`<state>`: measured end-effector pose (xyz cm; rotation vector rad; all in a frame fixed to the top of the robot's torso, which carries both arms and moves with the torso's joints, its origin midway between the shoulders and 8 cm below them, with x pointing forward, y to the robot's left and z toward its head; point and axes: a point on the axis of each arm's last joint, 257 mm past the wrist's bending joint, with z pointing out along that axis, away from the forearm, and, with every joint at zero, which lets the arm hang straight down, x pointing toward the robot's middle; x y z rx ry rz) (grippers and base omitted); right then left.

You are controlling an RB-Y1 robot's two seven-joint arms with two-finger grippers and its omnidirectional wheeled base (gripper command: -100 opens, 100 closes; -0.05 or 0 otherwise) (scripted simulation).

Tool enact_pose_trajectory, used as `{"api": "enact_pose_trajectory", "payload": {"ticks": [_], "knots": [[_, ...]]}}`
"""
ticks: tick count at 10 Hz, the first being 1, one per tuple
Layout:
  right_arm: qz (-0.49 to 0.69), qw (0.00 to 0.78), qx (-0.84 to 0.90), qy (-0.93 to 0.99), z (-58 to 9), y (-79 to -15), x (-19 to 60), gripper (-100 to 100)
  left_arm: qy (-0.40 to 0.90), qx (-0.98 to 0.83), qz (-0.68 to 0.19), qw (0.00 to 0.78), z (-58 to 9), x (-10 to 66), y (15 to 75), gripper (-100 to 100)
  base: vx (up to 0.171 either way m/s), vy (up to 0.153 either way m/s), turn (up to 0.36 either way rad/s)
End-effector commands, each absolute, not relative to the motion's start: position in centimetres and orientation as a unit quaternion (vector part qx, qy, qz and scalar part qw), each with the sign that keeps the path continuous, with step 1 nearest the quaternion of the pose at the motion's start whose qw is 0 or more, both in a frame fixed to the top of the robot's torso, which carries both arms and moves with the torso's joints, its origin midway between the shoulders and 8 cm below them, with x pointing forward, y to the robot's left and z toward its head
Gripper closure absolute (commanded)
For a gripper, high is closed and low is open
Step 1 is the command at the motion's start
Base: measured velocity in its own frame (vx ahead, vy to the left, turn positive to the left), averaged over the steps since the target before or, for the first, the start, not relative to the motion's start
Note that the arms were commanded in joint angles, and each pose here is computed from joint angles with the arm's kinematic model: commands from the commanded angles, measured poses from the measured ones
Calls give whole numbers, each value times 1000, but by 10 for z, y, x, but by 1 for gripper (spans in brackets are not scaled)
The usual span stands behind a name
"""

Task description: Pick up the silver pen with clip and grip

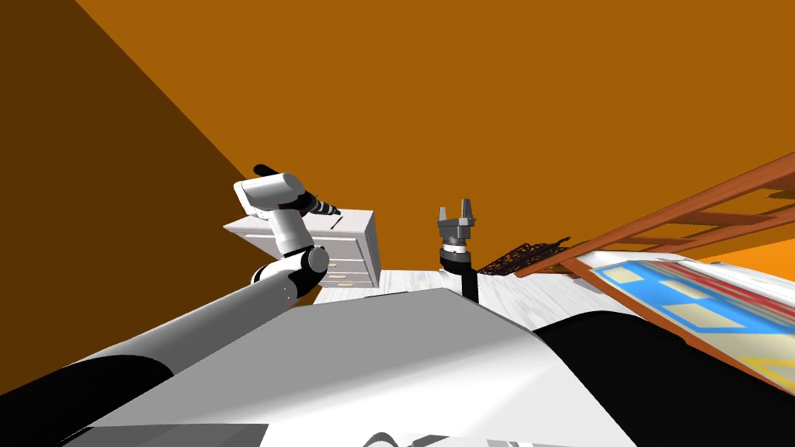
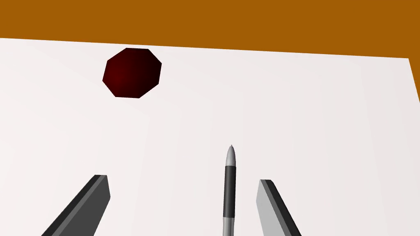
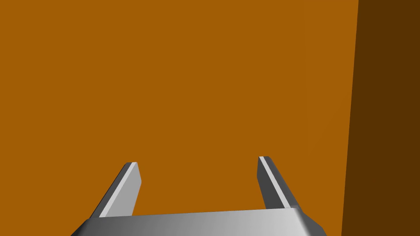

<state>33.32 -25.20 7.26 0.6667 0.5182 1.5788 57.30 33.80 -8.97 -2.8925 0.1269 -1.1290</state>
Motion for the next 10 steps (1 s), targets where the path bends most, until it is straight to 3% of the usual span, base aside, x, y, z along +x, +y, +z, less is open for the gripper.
{"api": "enact_pose_trajectory", "payload": {"ticks": [1, 10], "knots": [[688, 625, 291, 226, 73, -252, 333, 0, 36, -939, -342, 2, -95, 566, 331, -100, 5, 10, -45], [688, 625, 291, 226, 73, -252, 333, 0, 33, -969, -243, -45, -118, 528, 311, -100, 4, 9, -20]]}}
